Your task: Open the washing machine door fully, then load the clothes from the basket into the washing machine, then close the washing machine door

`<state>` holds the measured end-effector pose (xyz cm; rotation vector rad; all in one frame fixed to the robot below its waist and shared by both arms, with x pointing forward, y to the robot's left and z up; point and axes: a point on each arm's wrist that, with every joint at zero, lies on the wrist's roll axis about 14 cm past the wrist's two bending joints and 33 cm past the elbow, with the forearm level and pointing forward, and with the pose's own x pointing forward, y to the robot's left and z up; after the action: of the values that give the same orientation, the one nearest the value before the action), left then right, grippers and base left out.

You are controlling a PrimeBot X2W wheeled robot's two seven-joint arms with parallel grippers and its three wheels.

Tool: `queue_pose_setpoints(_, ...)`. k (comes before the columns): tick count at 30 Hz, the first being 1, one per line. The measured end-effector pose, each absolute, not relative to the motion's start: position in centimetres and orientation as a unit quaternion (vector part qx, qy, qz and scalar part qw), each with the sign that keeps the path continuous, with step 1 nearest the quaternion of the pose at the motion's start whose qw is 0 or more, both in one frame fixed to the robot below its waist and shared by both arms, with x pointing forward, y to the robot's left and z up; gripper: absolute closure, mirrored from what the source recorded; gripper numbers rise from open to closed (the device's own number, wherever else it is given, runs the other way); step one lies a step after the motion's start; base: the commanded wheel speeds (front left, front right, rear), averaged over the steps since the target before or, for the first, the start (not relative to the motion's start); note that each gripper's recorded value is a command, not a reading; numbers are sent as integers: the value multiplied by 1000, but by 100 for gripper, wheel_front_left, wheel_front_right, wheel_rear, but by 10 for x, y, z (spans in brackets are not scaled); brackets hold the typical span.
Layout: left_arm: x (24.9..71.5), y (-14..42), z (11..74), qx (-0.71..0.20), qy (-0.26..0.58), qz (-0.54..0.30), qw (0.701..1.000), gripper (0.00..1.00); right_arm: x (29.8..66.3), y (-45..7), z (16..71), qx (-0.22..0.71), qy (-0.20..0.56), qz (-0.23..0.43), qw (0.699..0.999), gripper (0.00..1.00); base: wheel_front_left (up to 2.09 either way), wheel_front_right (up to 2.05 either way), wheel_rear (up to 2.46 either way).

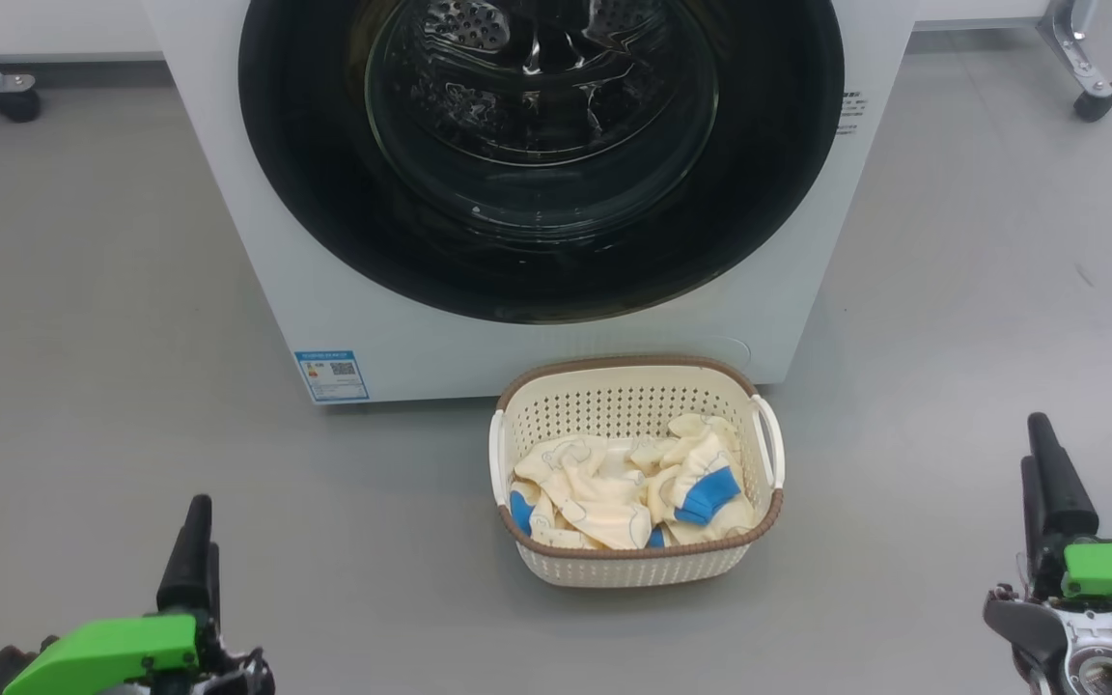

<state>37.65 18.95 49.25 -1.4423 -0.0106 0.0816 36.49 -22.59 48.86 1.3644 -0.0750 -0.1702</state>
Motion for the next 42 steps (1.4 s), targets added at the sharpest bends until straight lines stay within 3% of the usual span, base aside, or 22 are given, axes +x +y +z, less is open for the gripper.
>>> queue_pose_setpoints(14, 381, 186, 519, -577, -36, 10, 816, 0, 372, -225, 515, 545, -65, -58, 834, 0, 0, 0, 0)
queue_pose_setpoints(18, 381, 187, 522, -526, -39, 7, 849, 0, 374, -221, 522, 516, -69, -47, 852, 0, 0, 0, 0)
queue_pose_setpoints(33, 382, 171, 540, -365, -55, -14, 929, 0, 378, -194, 530, 380, -62, -8, 923, 0, 0, 0, 0)
queue_pose_setpoints(42, 381, 157, 544, -273, -58, -23, 960, 0, 380, -183, 539, 304, -71, 14, 950, 0, 0, 0, 0)
